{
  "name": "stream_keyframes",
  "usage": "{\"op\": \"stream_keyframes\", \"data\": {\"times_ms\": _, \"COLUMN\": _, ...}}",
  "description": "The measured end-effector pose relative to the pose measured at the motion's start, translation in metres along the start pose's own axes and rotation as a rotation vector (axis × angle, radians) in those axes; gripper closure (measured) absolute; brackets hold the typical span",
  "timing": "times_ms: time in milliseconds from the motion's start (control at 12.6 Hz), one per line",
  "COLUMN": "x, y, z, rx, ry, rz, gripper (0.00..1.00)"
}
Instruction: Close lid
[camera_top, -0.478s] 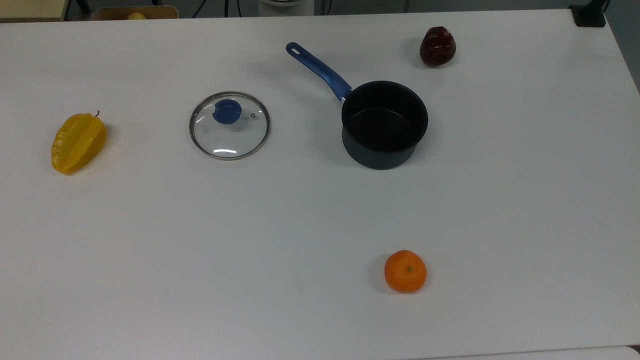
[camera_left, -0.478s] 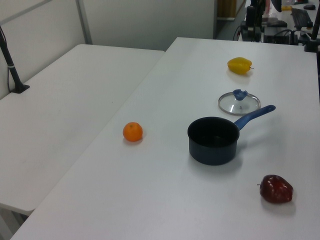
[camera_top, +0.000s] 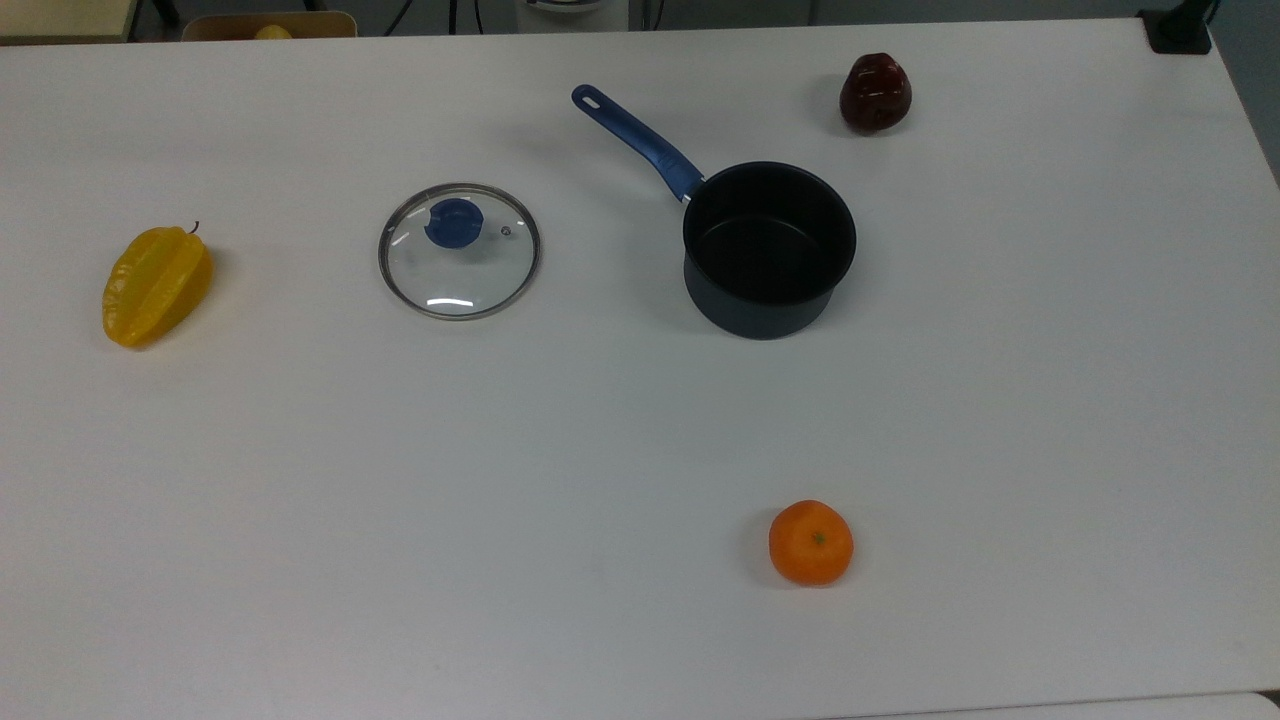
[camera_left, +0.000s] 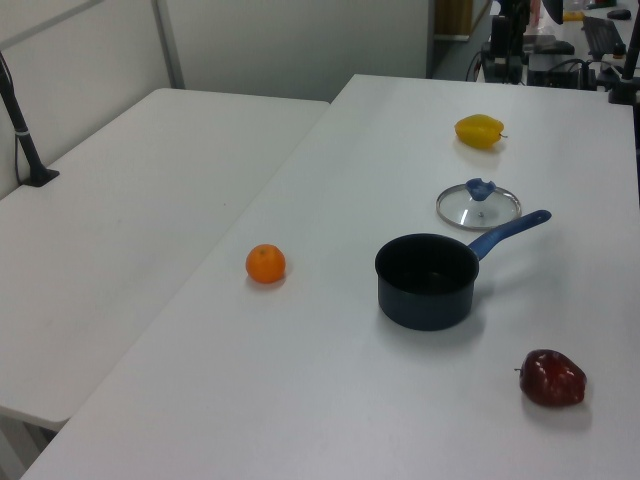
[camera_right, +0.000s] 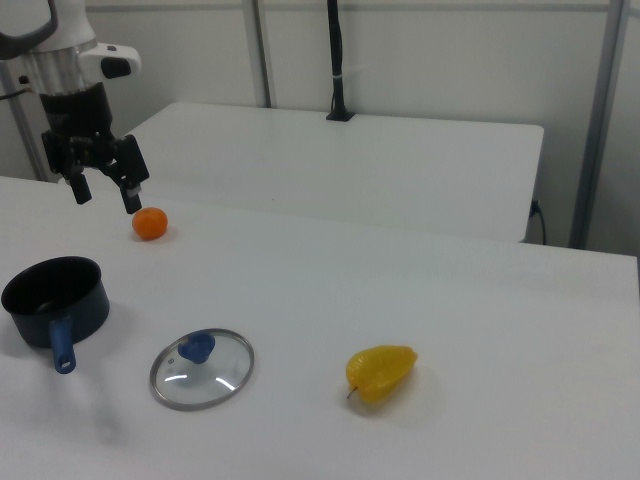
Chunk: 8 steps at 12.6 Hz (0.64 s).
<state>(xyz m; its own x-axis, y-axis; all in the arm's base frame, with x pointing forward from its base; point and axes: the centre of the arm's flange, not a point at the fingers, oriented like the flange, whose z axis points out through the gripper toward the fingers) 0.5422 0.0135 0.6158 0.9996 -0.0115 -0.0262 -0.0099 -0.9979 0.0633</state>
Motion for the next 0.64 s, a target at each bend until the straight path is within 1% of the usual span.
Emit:
{"op": "stream_keyframes", "data": {"times_ms": 239, "x": 0.003, "y": -0.001, "z": 0.007, "rx": -0.001, "ry": -0.014, "rz": -0.001, "gripper": 0.0}}
{"op": "stream_keyframes", "data": {"times_ms": 319, "x": 0.002, "y": -0.002, "z": 0.014, "rx": -0.001, "ry": -0.032, "rz": -0.003, "gripper": 0.0}}
{"op": "stream_keyframes", "data": {"times_ms": 478, "x": -0.004, "y": -0.005, "z": 0.034, "rx": -0.003, "ry": -0.091, "rz": -0.01, "gripper": 0.0}}
{"op": "stream_keyframes", "data": {"times_ms": 637, "x": -0.011, "y": -0.01, "z": 0.064, "rx": 0.006, "ry": -0.161, "rz": -0.017, "gripper": 0.0}}
